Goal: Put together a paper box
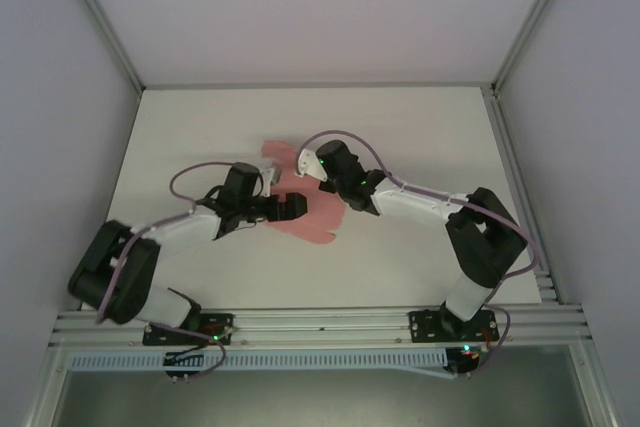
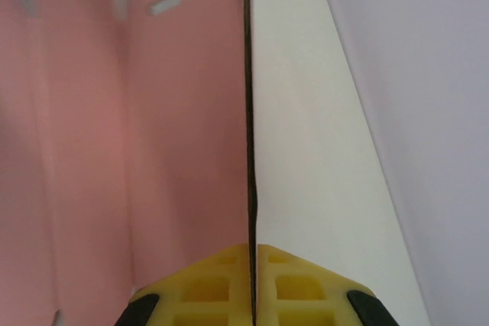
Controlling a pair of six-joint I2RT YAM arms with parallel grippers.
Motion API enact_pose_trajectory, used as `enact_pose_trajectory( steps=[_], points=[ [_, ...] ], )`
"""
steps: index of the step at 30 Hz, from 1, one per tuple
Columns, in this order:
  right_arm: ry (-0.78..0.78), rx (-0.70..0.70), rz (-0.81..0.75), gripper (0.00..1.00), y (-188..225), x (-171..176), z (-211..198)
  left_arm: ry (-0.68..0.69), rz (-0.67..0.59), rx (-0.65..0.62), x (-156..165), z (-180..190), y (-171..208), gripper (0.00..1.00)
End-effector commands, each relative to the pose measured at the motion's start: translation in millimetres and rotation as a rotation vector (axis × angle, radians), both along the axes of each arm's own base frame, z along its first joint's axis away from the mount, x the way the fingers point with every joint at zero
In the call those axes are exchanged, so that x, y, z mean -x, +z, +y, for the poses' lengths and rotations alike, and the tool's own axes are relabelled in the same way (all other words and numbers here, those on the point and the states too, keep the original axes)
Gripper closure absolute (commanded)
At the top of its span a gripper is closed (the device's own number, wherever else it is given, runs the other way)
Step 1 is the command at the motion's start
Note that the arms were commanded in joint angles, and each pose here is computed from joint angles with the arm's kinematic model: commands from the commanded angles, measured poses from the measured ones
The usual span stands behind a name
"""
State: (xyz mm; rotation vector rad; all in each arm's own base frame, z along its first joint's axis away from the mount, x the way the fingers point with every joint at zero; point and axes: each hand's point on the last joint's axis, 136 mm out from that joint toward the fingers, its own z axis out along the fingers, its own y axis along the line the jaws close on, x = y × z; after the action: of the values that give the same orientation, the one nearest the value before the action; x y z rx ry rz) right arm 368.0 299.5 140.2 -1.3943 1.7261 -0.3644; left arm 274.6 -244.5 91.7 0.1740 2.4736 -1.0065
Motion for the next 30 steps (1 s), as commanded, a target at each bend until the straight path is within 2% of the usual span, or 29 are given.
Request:
enact_pose_trajectory(
  steps=[1,5,8,12,18,26,30],
  points=[
    [0.079,0.053,0.031,0.97,-16.9,8.4,6.3,0.135,-0.077,-0.124,-4.7,37.2,31.7,0.0],
    [0.127,0.042,0.057,0.95,-20.6,10.9,12.5,0.338,-0.147,-0.253,-25.5,89.0,60.2,0.0],
    [0.154,0.045,0.048,0.94,-20.2,10.3,16.6,0.436,-0.154,-0.24,-49.4,113.2,71.5,0.0],
    [0.167,0.046,0.036,0.93,-18.8,7.0,20.7,0.495,-0.164,-0.228,-85.8,128.7,75.3,0.0],
    [0.163,0.039,0.035,0.93,-16.6,5.8,22.0,0.366,-0.192,-0.207,-110.4,107.7,70.3,0.0],
    [0.152,-0.013,0.043,0.93,-6.8,6.1,26.7,0.189,-0.202,-0.324,-101.0,69.0,39.2,0.0],
    [0.14,-0.045,0.058,0.93,-0.8,7.5,28.4,0.187,-0.209,-0.363,-97.6,59.2,32.8,0.0]
  ],
)
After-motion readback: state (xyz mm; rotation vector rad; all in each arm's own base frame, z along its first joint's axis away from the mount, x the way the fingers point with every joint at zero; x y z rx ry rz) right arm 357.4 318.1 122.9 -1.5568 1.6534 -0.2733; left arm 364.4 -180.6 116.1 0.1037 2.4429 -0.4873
